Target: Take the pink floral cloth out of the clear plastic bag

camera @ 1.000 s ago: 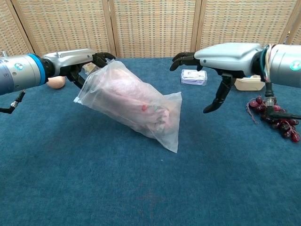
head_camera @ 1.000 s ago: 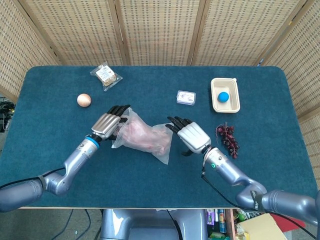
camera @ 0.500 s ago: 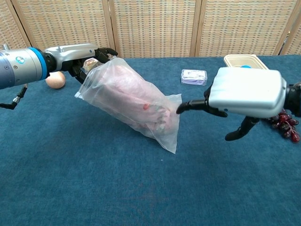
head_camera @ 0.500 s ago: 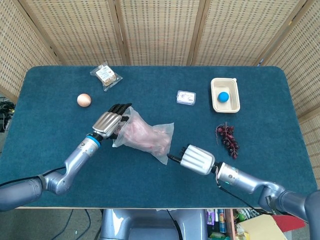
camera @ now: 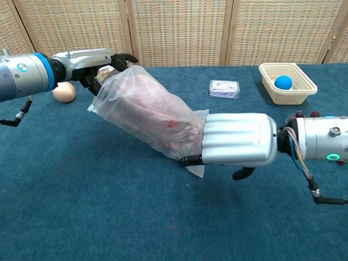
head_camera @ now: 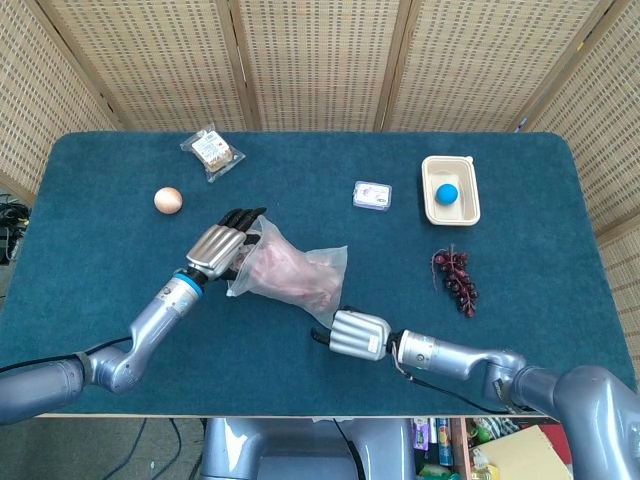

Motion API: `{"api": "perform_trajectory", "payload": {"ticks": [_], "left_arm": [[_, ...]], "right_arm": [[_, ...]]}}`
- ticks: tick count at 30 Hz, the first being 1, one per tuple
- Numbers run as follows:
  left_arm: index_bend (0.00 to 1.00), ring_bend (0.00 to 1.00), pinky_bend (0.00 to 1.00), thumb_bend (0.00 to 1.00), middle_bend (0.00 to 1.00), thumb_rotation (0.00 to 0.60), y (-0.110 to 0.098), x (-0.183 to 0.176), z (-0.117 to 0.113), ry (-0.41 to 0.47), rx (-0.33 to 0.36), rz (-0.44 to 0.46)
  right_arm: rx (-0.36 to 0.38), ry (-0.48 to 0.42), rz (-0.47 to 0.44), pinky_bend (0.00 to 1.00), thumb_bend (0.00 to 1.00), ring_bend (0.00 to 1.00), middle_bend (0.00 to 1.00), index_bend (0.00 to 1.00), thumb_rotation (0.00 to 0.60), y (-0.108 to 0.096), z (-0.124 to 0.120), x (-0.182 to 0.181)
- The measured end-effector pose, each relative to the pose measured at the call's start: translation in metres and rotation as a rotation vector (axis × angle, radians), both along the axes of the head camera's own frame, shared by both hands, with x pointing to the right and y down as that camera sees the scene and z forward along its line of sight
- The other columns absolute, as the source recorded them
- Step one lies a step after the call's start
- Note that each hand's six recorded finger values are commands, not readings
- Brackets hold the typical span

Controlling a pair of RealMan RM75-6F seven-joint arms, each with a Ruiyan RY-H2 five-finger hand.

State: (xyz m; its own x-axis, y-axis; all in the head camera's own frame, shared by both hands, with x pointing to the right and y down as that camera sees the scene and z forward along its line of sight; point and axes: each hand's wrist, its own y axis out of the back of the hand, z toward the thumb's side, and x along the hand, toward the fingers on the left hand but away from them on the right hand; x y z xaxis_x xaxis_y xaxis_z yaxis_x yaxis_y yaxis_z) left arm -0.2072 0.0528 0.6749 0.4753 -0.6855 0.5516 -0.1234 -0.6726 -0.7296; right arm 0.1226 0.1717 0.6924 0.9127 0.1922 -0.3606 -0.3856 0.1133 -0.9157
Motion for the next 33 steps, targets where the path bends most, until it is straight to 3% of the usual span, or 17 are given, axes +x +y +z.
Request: {"api": "perform_trajectory", "payload": {"ticks": [7,28,31,33], "left_arm": [[0.64,0.00,0.00,0.48,0.00,0.600,0.003,0.003,0.001,0.008,-0.012,-0.004],[0.64,0.00,0.00,0.48,0.00,0.600,0.000,-0.001,0.002,0.018,-0.037,-0.033],[0.64,0.00,0.00,0.48,0.00,0.600,0.000,-0.001,0.002,0.021,-0.042,-0.036],[0.64,0.00,0.00,0.48,0.00,0.600,0.000,-0.001,0.002,0.021,-0.042,-0.036]], "right_arm": [[0.049,0.059,0.028,1.00,0.08,0.77,0.82,0.24,0.600,-0.013,0.012,-0.013],[0.080,0.039,0.039,1.00,0.08,0.77,0.83,0.27,0.600,-0.017,0.027,-0.040],[0.082,0.029,0.044,1.00,0.14,0.77,0.83,0.28,0.600,-0.018,0.029,-0.040],[0.078,0.021,0.049,1.00,0.23,0.77,0.83,0.30,0.600,-0.018,0.030,-0.041]]}}
